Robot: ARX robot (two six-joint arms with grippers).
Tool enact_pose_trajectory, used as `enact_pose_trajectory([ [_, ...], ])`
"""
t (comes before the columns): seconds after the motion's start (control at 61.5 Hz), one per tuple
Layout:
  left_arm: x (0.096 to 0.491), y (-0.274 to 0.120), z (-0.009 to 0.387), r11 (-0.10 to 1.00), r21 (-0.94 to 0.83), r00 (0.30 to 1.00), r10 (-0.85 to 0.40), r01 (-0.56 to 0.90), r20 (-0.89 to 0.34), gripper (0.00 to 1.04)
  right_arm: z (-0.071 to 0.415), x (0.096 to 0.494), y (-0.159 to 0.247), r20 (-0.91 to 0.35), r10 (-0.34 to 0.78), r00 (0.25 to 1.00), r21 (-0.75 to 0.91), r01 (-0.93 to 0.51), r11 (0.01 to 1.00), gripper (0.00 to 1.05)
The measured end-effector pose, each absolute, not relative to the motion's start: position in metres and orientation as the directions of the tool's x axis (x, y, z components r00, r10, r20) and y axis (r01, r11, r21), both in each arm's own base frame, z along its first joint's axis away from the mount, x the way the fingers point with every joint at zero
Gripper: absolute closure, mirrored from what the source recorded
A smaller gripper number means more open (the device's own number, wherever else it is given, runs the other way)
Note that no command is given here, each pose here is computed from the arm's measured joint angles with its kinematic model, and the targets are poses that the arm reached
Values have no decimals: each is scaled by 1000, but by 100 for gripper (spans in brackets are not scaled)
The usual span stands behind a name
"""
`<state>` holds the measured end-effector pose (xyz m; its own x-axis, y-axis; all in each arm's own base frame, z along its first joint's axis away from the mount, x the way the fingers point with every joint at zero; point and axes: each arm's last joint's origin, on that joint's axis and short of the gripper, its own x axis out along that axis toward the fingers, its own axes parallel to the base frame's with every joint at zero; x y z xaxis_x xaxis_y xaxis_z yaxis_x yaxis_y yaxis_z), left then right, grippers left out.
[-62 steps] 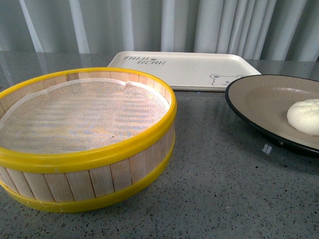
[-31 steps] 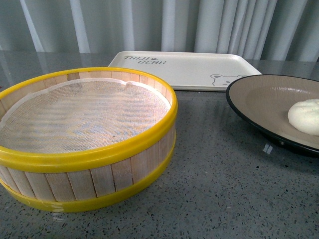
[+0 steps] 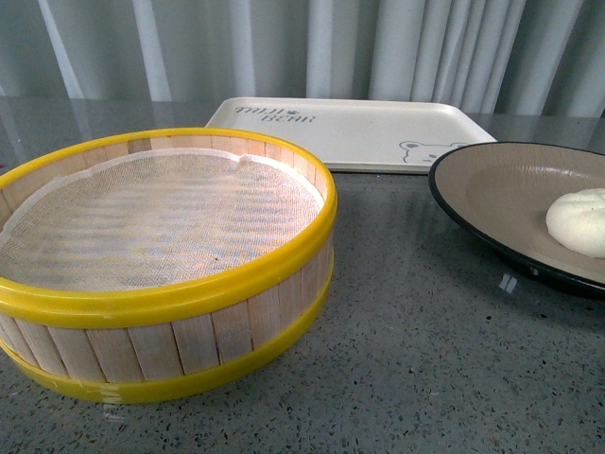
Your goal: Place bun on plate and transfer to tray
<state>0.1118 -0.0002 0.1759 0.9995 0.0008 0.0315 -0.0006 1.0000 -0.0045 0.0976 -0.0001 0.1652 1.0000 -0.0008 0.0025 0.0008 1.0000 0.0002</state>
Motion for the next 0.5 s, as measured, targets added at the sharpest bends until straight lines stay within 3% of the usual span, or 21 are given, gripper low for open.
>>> enact_pose_trajectory([
  [0.504, 96, 0, 172, 1000, -5, 1000, -2, 2, 22, 99, 165, 98, 0, 2, -1, 1000, 0, 1, 1000, 9],
])
